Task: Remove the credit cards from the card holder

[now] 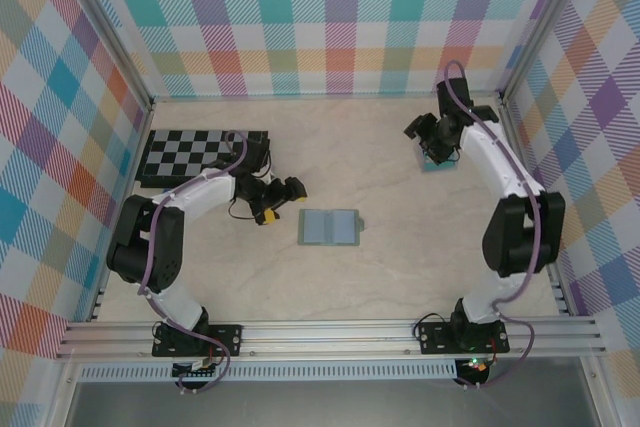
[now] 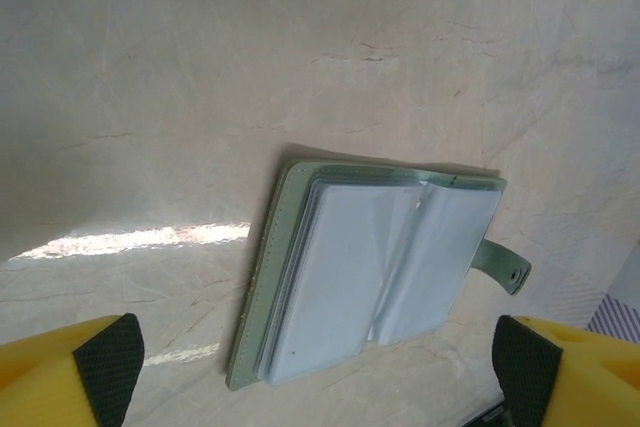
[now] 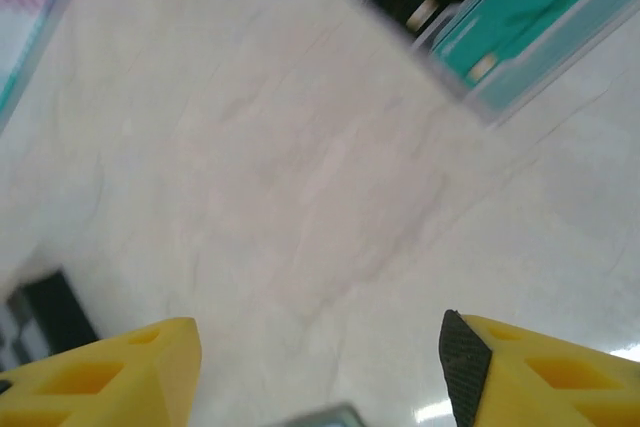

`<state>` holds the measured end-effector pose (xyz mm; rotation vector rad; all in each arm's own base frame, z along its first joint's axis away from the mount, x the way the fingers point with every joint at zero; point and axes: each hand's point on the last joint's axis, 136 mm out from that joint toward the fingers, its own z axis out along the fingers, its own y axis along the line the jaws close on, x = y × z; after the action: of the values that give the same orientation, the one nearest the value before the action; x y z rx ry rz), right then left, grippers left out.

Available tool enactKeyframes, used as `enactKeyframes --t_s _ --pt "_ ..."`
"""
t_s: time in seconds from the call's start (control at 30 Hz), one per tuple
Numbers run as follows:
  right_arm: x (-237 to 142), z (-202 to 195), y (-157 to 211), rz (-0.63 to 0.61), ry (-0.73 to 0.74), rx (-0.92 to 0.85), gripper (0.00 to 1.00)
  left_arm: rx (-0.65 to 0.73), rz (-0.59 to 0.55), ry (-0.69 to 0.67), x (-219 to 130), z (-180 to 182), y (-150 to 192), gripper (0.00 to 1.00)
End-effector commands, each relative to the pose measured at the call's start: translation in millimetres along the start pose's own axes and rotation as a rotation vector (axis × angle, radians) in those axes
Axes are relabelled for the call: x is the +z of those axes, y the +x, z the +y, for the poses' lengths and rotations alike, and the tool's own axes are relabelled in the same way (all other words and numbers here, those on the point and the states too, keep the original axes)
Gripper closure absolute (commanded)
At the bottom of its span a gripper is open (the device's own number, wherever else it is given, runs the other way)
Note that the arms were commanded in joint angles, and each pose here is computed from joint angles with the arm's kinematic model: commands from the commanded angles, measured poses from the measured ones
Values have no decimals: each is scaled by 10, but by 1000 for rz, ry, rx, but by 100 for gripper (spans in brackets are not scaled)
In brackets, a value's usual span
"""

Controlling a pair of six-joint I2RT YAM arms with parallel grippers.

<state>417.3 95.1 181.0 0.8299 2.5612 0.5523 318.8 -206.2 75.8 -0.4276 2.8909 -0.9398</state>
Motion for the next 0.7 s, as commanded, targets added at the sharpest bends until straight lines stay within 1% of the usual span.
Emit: enactKeyframes --t_s 0.0,0.1,0.2,0.33,0.43,0.5,0.6,0.67 --pt "-41 94 515 121 -90 -183 33 34 -18 41 -24 -130 85 11" --pt "-11 131 980 202 -120 -250 34 64 -17 37 22 -178 159 16" --pt "85 186 1502 285 -139 -324 38 77 -27 17 83 -194 203 19" --pt "267 150 2096 354 -71 -410 45 67 -41 4 145 -210 229 25" --pt "407 76 2341 363 -2 -441 51 68 -33 -4 176 -220 266 30" --pt "509 8 2419 352 52 -450 53 63 -27 -8 188 -216 283 33" --pt "638 -88 2474 345 111 -445 55 53 -12 5 213 -235 296 35" --pt "714 -146 2435 328 152 -452 56 46 -5 7 248 -235 296 38"
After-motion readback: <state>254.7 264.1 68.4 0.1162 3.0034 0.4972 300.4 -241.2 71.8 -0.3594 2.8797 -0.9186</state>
